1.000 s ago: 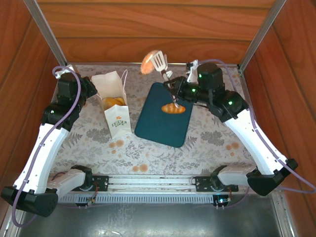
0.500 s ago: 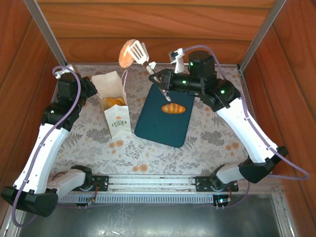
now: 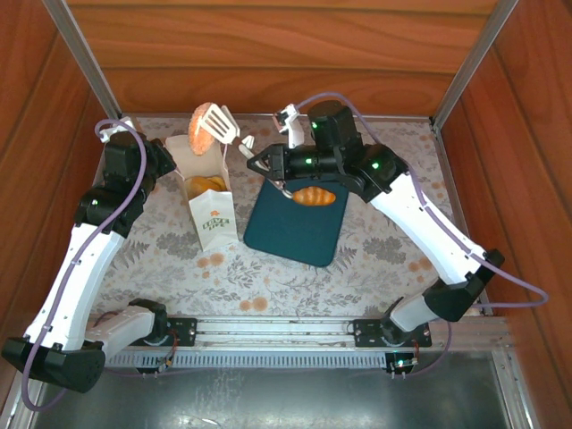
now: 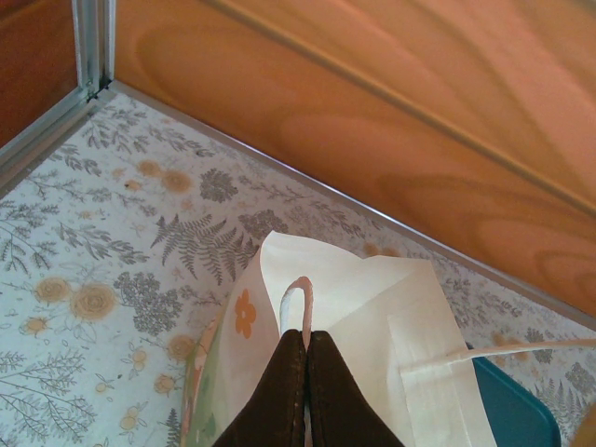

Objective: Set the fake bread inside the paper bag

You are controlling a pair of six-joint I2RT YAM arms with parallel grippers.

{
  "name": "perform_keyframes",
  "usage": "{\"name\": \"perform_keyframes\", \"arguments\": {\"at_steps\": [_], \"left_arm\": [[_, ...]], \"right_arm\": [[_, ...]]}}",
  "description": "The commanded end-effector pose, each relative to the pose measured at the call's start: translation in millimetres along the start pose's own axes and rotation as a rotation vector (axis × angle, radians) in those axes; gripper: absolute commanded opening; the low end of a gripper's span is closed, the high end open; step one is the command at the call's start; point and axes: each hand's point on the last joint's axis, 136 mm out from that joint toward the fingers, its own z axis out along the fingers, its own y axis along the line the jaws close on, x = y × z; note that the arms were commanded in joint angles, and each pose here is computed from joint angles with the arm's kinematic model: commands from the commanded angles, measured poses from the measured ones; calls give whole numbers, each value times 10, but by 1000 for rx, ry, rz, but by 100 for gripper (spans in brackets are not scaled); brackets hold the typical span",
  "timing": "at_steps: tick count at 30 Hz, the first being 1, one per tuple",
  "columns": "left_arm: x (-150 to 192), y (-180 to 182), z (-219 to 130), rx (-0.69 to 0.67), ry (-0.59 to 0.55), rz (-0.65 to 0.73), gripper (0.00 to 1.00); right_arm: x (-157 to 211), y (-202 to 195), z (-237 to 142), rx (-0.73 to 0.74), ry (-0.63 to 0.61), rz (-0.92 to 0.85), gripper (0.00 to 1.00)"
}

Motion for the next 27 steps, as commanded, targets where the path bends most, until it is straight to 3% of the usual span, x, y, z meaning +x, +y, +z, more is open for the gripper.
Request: {"name": "perform_keyframes", "arguments": {"at_steps": [1, 5, 9, 12, 27], "left_arm": [[-72, -8, -18, 3, -20, -18, 0], [-75, -6, -19, 2, -21, -17, 0], [-57, -4, -2, -1, -16, -15, 0], [-56, -4, 1, 0, -15, -15, 0], [-47, 1, 8, -3, -13, -16, 0]], "right_arm": [[120, 1, 103, -24, 49, -28, 12], [178, -49, 152, -18, 70, -16, 15], [195, -65, 170, -15, 80, -15, 29], [183, -56, 164, -15, 77, -17, 34], [96, 32, 127, -34, 55, -32, 42]]}}
